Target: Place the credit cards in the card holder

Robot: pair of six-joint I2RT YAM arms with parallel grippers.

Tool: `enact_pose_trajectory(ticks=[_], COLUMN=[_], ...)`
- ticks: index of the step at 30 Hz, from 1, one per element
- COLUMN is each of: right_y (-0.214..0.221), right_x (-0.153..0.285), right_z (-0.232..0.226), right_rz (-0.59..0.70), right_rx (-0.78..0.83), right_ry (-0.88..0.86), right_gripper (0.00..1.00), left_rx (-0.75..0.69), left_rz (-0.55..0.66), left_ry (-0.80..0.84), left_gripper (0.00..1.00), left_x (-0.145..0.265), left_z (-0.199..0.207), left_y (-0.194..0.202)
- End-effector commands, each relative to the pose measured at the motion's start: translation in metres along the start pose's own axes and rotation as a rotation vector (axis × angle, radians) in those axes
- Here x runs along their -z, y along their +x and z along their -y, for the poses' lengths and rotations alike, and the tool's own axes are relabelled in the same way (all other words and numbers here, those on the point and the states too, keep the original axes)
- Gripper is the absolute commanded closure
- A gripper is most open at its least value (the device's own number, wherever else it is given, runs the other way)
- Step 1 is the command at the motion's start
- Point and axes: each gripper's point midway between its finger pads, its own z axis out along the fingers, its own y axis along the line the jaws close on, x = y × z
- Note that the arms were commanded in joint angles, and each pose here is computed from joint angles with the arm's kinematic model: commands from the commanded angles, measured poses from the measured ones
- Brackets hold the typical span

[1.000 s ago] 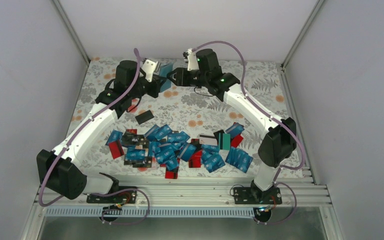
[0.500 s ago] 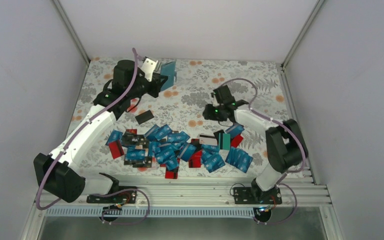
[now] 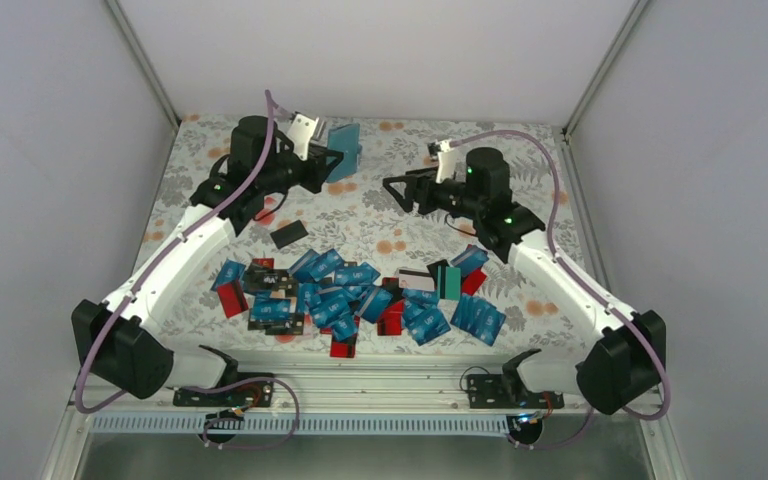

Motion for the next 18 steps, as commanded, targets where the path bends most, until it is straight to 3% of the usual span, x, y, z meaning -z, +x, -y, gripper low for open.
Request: enact_pose_trajectory(ticks=[1, 7, 18], right_y=[-0.02, -0.025, -0.029], right_x=[-0.01, -0.033, -0.059], right_z=[-0.039, -0.028, -0.017], right_rz=[0.014, -0.008, -0.009], right_rx=[0.095, 0.099, 0.078], right_ry=[-0.091, 0.062, 0.136], right_gripper=[0.22, 0.24, 0.51], left_rx=[0.028, 0.068, 0.069], left_rz=[0.014, 0.008, -0.005], left_ry=[0.048, 0.047, 0.047], left_gripper=[0.97, 0.98, 0.98], left_x=[-0.003, -0.008, -0.014], left_z=[0.011, 0.011, 0.01], left_y=[-0.009, -0.002, 0.003])
